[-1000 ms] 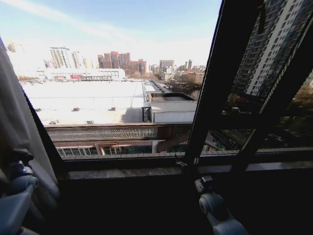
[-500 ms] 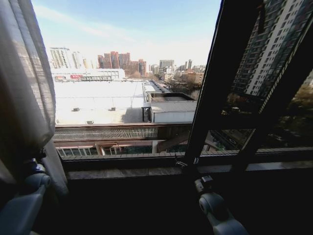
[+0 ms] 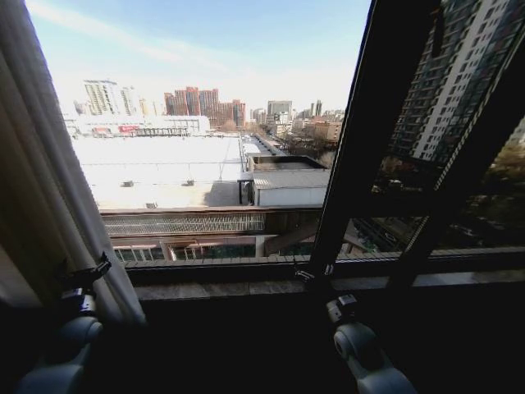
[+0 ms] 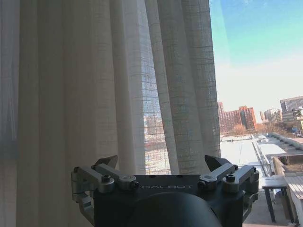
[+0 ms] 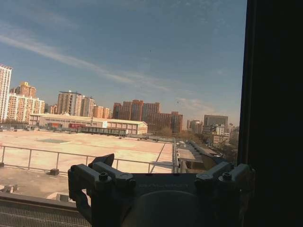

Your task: Open the curtains by pulling them apart, changing their state from closed to fully open.

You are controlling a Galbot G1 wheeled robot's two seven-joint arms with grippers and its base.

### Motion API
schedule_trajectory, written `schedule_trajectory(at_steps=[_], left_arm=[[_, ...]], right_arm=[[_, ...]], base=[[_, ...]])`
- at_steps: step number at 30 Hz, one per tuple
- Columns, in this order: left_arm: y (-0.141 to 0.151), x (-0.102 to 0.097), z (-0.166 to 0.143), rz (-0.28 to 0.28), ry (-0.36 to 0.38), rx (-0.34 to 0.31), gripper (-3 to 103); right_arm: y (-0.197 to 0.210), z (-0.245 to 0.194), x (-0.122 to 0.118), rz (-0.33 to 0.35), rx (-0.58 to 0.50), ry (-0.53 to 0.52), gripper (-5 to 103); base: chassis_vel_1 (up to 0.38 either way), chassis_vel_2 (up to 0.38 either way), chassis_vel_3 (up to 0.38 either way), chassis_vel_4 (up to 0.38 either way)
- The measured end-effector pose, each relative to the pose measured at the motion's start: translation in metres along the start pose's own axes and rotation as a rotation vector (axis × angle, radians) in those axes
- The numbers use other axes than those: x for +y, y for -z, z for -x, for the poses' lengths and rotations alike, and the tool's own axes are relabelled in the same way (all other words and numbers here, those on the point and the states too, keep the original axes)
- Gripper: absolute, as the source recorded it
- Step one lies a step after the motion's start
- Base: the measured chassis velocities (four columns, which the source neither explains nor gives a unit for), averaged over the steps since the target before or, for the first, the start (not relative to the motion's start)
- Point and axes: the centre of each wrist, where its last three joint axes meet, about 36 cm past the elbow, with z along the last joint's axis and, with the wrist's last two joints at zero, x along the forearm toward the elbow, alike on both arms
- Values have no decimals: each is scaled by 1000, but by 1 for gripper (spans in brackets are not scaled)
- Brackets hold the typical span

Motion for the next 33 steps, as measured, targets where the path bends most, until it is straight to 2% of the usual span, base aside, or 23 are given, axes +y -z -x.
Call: schedule_trajectory(at_steps=[2,5,11,17,24,27,33], left_arm=[[2,-3,-4,-9,-8,-5,100],[12,-20,-25,-48,-53,-28,100],[22,-39,-50,-56,-109,-59,100],[25,-49,-63,-65,-151,-77,100],[25,-48,-50,-57,-162,-83,100],[23,-42,-26,-65,-182,-76,100],[24,-40,-8,-88,-206,-72,100]], right_arm=[[0,0,0,0,0,0,100],[0,0,0,0,0,0,100],[0,0,0,0,0,0,100],[0,0,0,0,0,0,100],[0,0,0,0,0,0,100],[0,0,0,0,0,0,100],[0,0,0,0,0,0,100]], base=[[0,0,0,0],[0,0,0,0],[0,0,0,0],[0,0,0,0],[0,0,0,0],[0,0,0,0],[0,0,0,0]])
